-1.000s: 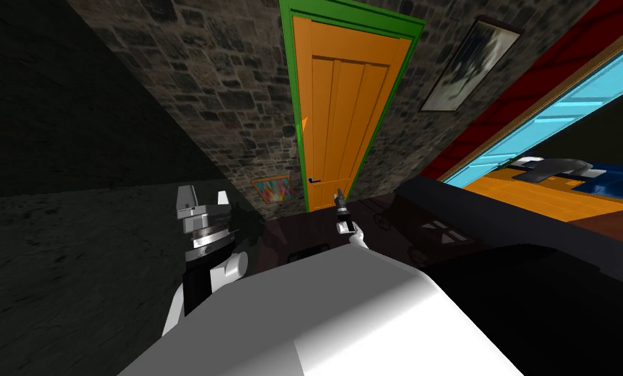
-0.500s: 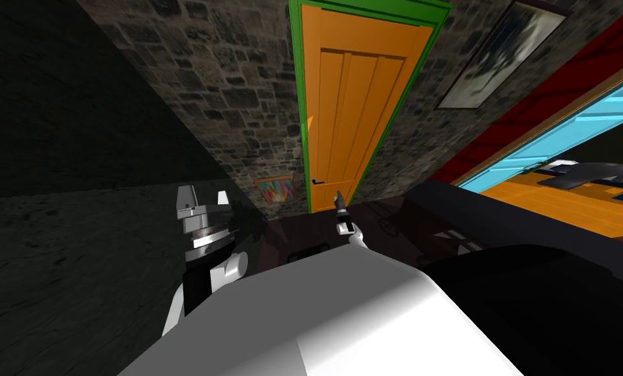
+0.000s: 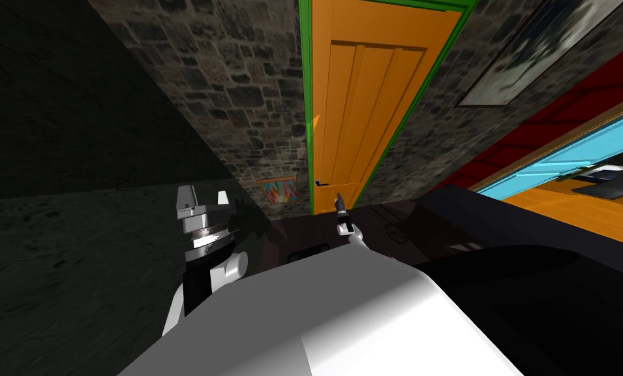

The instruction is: Pull the door open

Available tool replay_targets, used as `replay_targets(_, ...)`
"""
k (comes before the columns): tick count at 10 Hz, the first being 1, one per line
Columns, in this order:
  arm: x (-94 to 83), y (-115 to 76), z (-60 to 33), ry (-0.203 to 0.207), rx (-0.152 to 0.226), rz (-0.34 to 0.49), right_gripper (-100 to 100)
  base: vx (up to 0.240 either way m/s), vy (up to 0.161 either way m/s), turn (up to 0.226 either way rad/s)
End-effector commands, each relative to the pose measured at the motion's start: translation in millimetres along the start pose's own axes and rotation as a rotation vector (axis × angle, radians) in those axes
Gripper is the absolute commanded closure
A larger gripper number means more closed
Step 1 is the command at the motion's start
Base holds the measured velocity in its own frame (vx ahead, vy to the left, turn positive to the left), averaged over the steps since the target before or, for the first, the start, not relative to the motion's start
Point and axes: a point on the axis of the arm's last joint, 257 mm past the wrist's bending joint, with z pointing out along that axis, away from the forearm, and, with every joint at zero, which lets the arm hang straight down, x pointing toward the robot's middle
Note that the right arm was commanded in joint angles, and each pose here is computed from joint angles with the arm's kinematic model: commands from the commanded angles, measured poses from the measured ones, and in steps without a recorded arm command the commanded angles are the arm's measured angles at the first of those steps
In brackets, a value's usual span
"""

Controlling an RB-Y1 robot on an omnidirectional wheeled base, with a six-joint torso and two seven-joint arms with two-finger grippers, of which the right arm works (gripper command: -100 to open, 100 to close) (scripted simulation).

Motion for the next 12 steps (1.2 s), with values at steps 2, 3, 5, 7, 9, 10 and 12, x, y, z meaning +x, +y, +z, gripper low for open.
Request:
replay_targets(2,-1.6,-18.7,-3.2,-0.008,0.04,0.0,-100,0.073,-0.007,0.071)
replay_targets(3,-1.6,-18.7,-3.2,-0.008,0.04,0.0,-100,0.06,0.002,0.044)
replay_targets(5,-4.3,-33.1,-6.2,-0.014,0.071,0.001,-100,0.065,0.001,0.084)
replay_targets(7,-6.5,-45.5,-9.3,-0.021,0.099,0.003,-100,0.094,-0.003,0.094)
replay_targets(9,-8.5,-57.1,-12.7,-0.027,0.127,0.005,-100,0.091,-0.02,0.087)
replay_targets(10,-9.3,-62.7,-14.5,-0.03,0.14,0.006,-100,0.094,-0.012,0.076)
replay_targets(12,-10.6,-71.6,-17.6,-0.034,0.162,0.007,-100,0.091,-0.004,0.065)
